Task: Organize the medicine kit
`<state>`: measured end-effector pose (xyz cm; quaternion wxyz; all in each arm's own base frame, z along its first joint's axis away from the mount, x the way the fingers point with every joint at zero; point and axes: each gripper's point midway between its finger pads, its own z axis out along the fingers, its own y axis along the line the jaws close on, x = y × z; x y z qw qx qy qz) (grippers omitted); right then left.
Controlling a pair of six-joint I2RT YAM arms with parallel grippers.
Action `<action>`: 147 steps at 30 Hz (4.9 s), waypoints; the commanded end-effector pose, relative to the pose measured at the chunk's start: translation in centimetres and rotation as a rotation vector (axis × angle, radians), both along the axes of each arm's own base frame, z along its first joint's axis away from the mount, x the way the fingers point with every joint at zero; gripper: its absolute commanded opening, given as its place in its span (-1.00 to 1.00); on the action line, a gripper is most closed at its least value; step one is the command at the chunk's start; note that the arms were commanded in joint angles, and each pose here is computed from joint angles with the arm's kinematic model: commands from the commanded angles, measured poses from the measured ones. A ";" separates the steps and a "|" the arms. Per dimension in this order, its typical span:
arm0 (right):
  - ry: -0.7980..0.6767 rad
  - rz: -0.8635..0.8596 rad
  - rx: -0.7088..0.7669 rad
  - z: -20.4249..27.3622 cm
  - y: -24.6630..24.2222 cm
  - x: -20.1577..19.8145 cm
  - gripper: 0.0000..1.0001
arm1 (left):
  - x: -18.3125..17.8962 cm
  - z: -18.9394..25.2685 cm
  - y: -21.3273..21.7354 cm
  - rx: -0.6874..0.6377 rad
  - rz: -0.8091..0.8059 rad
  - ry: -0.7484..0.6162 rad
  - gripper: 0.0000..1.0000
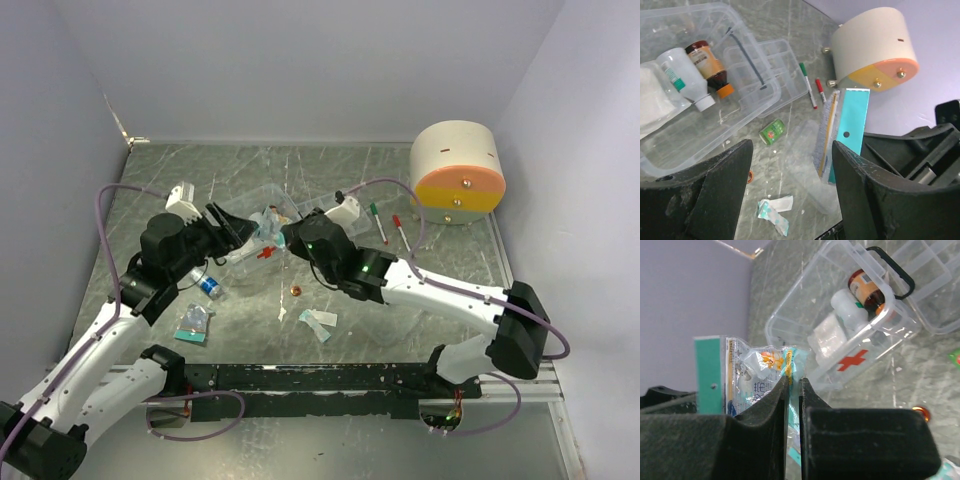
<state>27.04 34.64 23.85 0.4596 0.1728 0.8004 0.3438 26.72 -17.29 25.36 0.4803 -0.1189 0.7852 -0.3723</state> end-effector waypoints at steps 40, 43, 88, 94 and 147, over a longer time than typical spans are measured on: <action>0.053 0.168 0.058 -0.9 -1.2 3.6 0.17 | 4.8 -5.5 0.7 0.366 -0.120 0.225 -0.67; 0.046 0.196 0.030 -1.0 -2.0 2.7 0.17 | 4.9 -8.1 1.6 0.415 -0.162 0.352 -0.70; 0.094 0.215 -0.006 -5.6 -4.3 0.1 0.15 | 11.2 -15.2 7.8 0.719 0.183 0.596 -0.12; 0.097 0.213 -0.009 -5.8 -4.4 0.0 0.15 | 10.9 -13.8 8.4 0.754 0.205 0.580 0.10; -0.051 0.449 -0.363 -11.3 -1.1 -5.1 0.25 | 9.7 -2.1 7.7 0.702 0.378 0.238 -0.26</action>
